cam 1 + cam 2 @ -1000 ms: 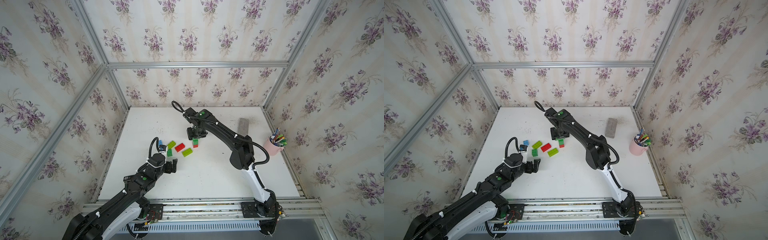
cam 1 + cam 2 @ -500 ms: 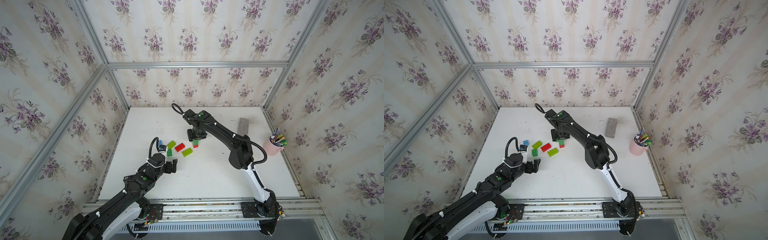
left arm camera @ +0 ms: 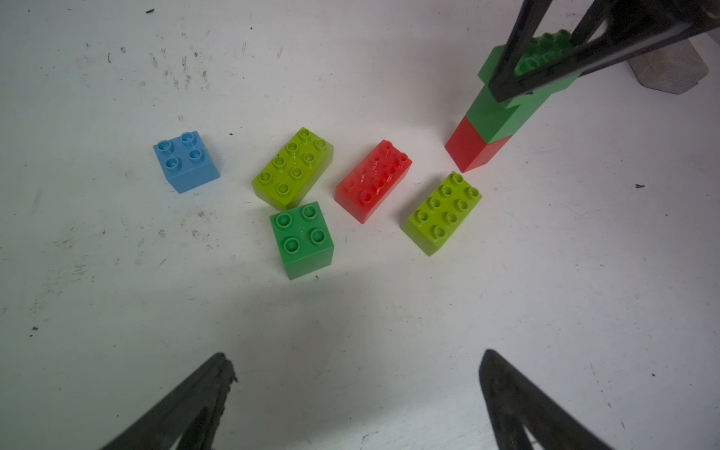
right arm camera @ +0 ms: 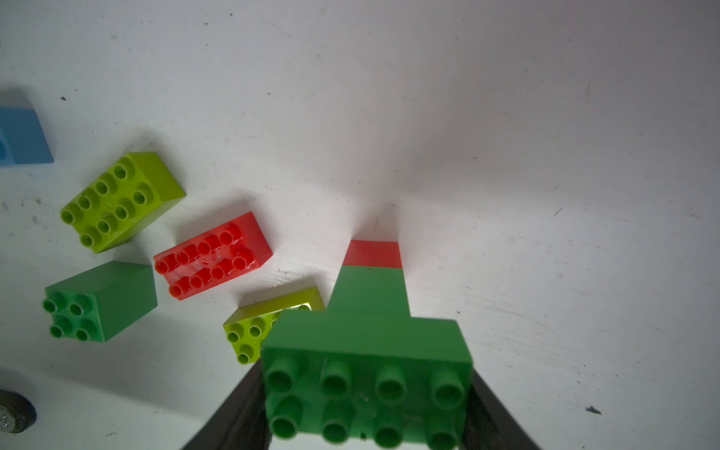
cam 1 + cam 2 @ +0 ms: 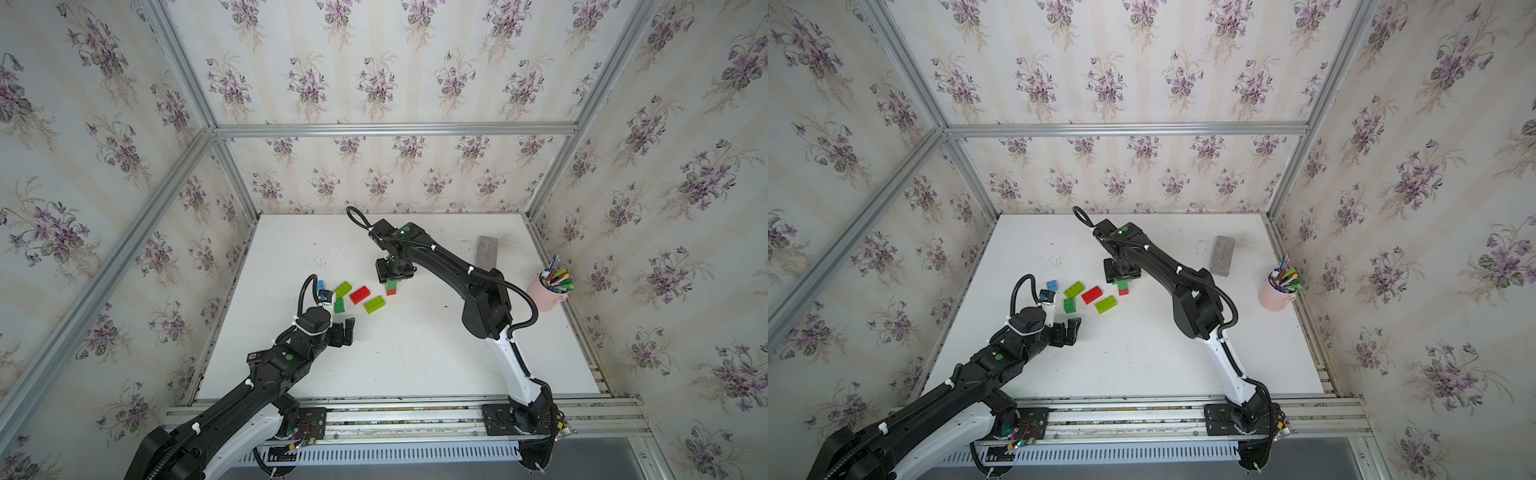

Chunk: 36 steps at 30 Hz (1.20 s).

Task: Assemble a spoon with lego
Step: Assemble the lego brick with the lego brick.

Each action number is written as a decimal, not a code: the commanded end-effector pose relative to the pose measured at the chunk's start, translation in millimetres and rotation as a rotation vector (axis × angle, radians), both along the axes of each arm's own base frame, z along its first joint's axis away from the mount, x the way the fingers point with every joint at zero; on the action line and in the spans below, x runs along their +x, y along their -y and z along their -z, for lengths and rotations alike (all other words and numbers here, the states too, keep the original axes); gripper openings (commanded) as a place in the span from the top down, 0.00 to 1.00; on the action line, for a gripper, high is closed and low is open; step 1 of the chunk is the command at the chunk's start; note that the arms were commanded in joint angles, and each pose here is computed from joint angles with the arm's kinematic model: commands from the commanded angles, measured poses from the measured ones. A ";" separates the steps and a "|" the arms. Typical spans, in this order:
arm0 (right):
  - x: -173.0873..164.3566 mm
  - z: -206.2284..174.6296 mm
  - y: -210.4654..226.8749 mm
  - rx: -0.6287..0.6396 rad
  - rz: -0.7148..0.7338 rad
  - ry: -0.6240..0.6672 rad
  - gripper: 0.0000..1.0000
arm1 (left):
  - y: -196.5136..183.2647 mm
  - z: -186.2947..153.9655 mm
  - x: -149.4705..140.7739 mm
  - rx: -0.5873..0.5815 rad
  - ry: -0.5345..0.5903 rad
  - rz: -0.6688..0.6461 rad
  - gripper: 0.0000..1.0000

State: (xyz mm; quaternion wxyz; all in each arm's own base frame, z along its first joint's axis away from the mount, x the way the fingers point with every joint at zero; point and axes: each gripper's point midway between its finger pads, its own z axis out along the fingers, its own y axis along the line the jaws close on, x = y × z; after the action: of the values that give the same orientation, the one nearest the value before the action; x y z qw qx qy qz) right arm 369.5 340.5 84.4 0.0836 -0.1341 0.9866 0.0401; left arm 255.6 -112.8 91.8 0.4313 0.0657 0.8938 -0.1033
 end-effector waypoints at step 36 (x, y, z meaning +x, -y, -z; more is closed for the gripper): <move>0.0 -169.4 30.2 0.365 -0.325 0.624 0.00 | 43.5 -63.3 -7.6 0.175 -0.096 0.422 0.01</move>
State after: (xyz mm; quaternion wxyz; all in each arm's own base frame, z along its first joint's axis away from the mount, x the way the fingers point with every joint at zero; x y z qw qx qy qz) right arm 361.8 310.7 221.6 0.3091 -0.2680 0.9022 0.1367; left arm 266.4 -147.5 166.5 0.4005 0.1782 0.8906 -0.1210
